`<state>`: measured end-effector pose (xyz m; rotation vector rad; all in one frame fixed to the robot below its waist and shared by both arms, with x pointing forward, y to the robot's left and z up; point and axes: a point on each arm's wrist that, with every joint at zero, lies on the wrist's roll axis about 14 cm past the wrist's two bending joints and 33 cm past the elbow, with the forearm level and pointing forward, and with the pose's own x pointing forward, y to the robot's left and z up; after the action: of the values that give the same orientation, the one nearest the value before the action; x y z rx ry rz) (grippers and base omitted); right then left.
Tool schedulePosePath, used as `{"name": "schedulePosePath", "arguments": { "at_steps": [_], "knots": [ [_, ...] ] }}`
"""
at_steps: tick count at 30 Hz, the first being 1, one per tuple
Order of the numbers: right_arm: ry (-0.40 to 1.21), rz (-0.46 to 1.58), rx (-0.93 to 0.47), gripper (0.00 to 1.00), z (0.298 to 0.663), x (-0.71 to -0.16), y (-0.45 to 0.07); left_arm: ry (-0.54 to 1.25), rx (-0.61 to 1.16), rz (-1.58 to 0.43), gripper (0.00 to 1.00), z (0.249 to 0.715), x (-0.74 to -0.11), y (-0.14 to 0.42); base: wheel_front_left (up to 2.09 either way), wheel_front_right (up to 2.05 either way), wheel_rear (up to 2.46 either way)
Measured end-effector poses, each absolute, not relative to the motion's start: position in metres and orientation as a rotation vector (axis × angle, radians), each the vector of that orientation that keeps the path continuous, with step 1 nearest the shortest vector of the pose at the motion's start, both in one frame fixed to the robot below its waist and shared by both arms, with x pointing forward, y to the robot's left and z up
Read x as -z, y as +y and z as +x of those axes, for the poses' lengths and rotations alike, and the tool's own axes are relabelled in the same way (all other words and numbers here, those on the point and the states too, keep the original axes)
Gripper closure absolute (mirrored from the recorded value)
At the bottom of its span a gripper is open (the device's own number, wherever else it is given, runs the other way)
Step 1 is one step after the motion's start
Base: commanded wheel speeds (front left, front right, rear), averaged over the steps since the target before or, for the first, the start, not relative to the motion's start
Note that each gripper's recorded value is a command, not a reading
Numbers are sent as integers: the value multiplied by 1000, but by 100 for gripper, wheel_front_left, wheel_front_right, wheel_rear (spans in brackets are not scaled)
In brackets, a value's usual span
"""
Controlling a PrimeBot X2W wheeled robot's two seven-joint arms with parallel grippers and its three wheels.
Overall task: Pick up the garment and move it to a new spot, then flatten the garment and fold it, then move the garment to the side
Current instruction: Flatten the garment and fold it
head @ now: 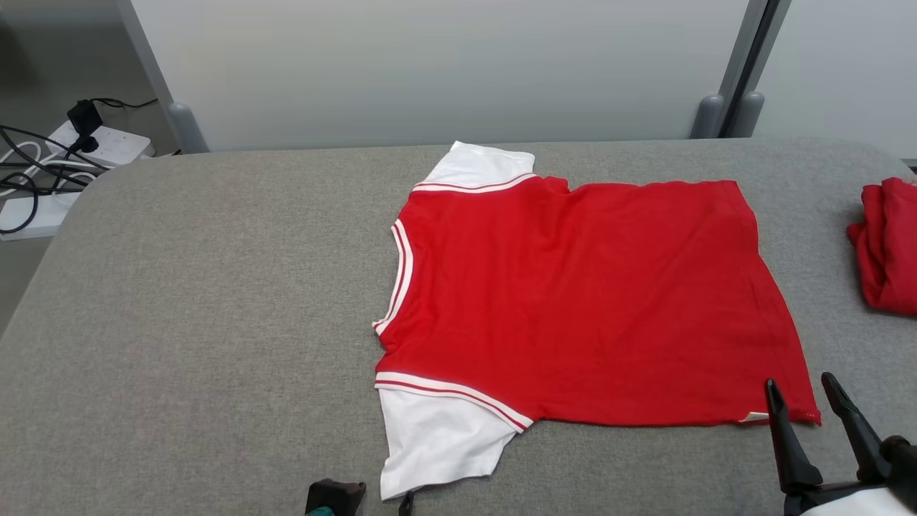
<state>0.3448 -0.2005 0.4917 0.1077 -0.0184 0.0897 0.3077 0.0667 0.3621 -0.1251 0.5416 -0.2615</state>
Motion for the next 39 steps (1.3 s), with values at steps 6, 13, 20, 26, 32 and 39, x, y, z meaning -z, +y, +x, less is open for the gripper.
{"name": "schedulePosePath", "arguments": {
  "at_steps": [6,13,20,26,32,39],
  "knots": [
    [-6,100,-87,0,344,-488,-203,558,270,-100,2,313,-354,65,0,0,0],
    [-9,83,-86,0,349,-490,-208,576,281,-93,73,319,-348,63,0,0,0],
    [6,81,-90,0,353,-486,-207,581,296,-98,100,322,-345,58,0,0,0],
    [116,98,-38,0,351,-451,-221,545,284,-96,100,326,-348,61,0,0,0],
    [210,140,50,0,354,-419,-240,511,246,-72,100,334,-353,79,0,0,0],
    [302,204,107,0,360,-390,-246,488,222,-60,100,341,-358,87,0,0,0]
  ]
}}
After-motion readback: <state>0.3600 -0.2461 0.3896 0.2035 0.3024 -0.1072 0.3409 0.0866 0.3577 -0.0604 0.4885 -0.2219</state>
